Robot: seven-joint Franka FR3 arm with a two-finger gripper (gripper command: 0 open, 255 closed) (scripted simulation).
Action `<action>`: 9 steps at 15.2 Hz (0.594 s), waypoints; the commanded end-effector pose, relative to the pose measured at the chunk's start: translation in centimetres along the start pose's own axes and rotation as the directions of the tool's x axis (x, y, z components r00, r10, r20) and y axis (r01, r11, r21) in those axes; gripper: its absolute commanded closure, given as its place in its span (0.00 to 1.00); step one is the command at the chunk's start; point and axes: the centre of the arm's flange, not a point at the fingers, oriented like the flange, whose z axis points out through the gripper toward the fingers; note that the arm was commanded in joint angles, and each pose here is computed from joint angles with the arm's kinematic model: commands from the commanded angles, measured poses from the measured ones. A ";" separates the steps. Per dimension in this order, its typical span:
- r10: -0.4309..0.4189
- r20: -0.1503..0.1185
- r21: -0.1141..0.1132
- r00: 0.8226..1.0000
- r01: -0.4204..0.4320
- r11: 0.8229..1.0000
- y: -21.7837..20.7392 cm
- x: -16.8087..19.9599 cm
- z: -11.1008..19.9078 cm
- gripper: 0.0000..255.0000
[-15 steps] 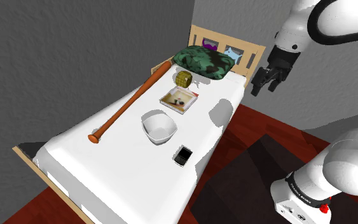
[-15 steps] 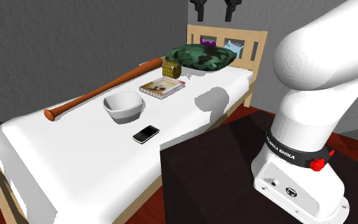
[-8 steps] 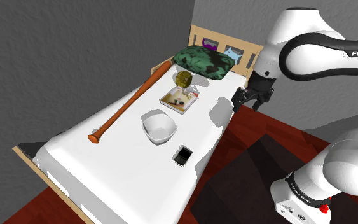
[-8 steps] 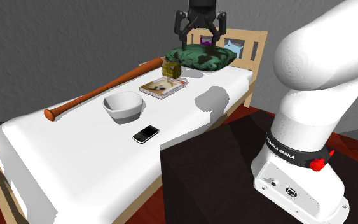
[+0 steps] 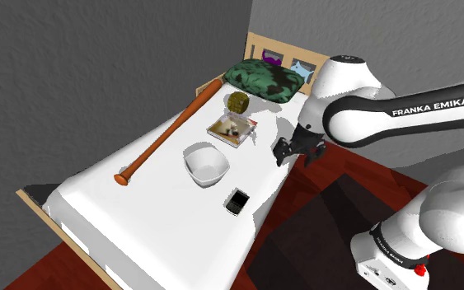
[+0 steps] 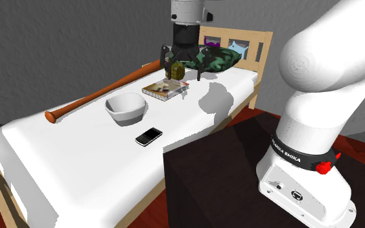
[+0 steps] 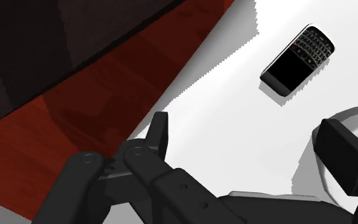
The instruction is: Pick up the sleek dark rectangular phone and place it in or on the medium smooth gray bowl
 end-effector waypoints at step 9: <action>0.254 -0.012 0.019 0.967 -0.253 0.967 -6.3 0.3 11.5 0.00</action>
